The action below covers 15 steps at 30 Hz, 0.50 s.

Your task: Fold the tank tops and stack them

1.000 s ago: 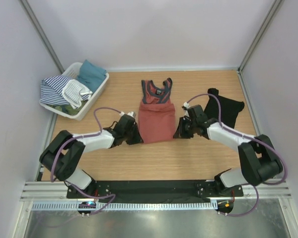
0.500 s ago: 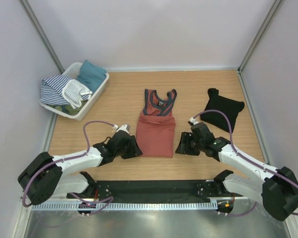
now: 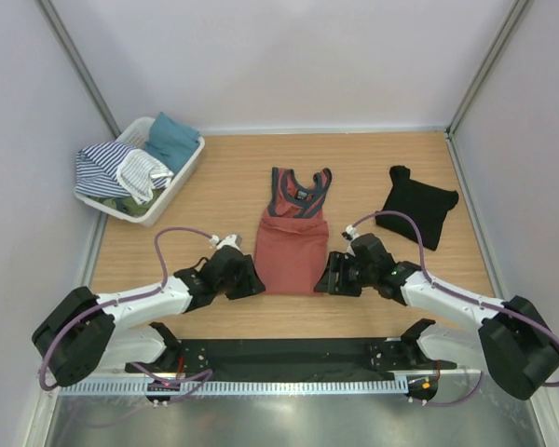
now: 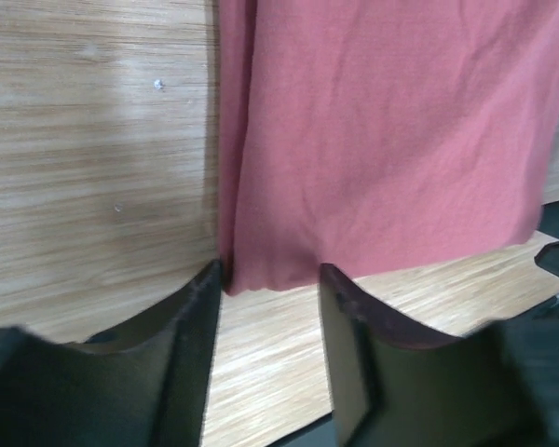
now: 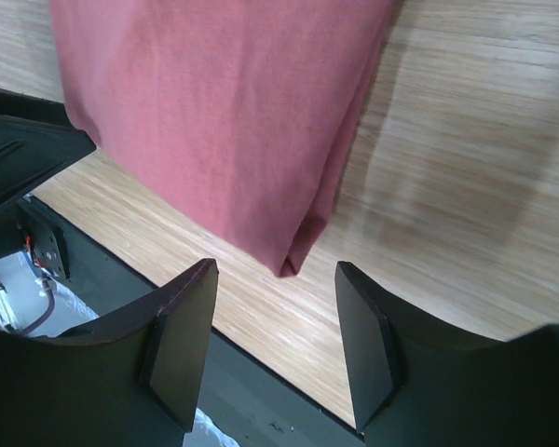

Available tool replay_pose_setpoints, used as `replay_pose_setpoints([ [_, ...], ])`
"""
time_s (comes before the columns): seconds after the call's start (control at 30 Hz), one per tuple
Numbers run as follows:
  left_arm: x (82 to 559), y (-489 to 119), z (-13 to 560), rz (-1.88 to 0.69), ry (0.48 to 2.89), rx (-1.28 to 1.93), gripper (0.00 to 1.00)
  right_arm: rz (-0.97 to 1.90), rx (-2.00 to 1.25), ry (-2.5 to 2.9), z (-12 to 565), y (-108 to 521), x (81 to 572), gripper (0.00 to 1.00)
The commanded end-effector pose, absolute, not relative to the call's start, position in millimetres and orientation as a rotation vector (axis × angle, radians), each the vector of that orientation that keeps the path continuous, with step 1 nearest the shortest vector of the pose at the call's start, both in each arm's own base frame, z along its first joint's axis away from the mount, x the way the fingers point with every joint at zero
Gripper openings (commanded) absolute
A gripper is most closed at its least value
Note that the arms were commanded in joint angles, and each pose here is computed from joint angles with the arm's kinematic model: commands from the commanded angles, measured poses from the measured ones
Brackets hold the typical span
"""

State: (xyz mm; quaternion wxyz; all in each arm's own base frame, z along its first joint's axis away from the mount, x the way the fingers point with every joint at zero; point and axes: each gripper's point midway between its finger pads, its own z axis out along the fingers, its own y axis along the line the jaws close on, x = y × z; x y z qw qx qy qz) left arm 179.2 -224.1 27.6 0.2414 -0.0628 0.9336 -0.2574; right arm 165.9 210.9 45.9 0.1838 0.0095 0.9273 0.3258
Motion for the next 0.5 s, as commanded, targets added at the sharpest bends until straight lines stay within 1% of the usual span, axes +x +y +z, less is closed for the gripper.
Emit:
replay_pose_setpoints([
  [0.0,181.8,-223.3,20.8,-0.654,2.572,-0.176,0.45,0.984,0.026,2.586,45.2,226.1,172.7,0.59],
  [0.03,181.7,-223.9,19.4,-0.658,2.578,-0.178,0.38,0.967,0.034,2.614,36.4,225.9,170.2,0.54],
  [0.07,182.6,-225.9,19.4,-0.668,2.572,-0.178,0.34,0.955,0.043,2.631,29.4,224.0,167.3,0.51],
  [0.1,182.3,-226.1,16.2,-0.662,2.581,-0.179,0.25,0.957,0.046,2.627,27.2,225.0,167.5,0.46],
  [0.13,181.8,-227.2,15.6,-0.67,2.583,-0.178,0.19,0.942,0.063,2.642,21.9,222.9,165.6,0.33],
  [0.17,180.7,-226.4,13.2,-0.664,2.591,-0.178,0.13,0.931,0.063,2.659,17.6,221.0,160.8,0.24],
  [0.2,179.4,-227.1,12.9,-0.668,2.593,-0.171,0.01,0.908,0.071,2.669,15.0,218.0,159.0,0.15],
  [0.23,178.3,-226.7,12.5,-0.668,2.595,-0.171,0.0,0.896,0.069,2.662,16.7,215.8,157.9,0.03],
  [0.27,175.7,-228.0,13.2,-0.674,2.595,-0.162,0.0,0.85,0.073,2.665,13.9,210.0,157.1,0.01],
  [0.37,165.2,-229.7,15.0,-0.678,2.594,-0.144,0.0,0.776,0.074,2.695,11.5,195.2,147.2,0.02],
  [0.4,162.5,-230.3,16.5,-0.677,2.593,-0.14,0.03,0.753,0.076,2.722,9.0,190.1,141.3,0.04],
  [0.43,154.2,-230.2,17.4,-0.668,2.601,-0.119,0.07,0.754,0.068,2.724,11.1,189.4,140.1,0.16],
  [0.47,151.7,-229.4,19.3,-0.66,2.597,-0.14,0.16,0.75,0.058,2.734,11.4,188.0,137.1,0.28],
])
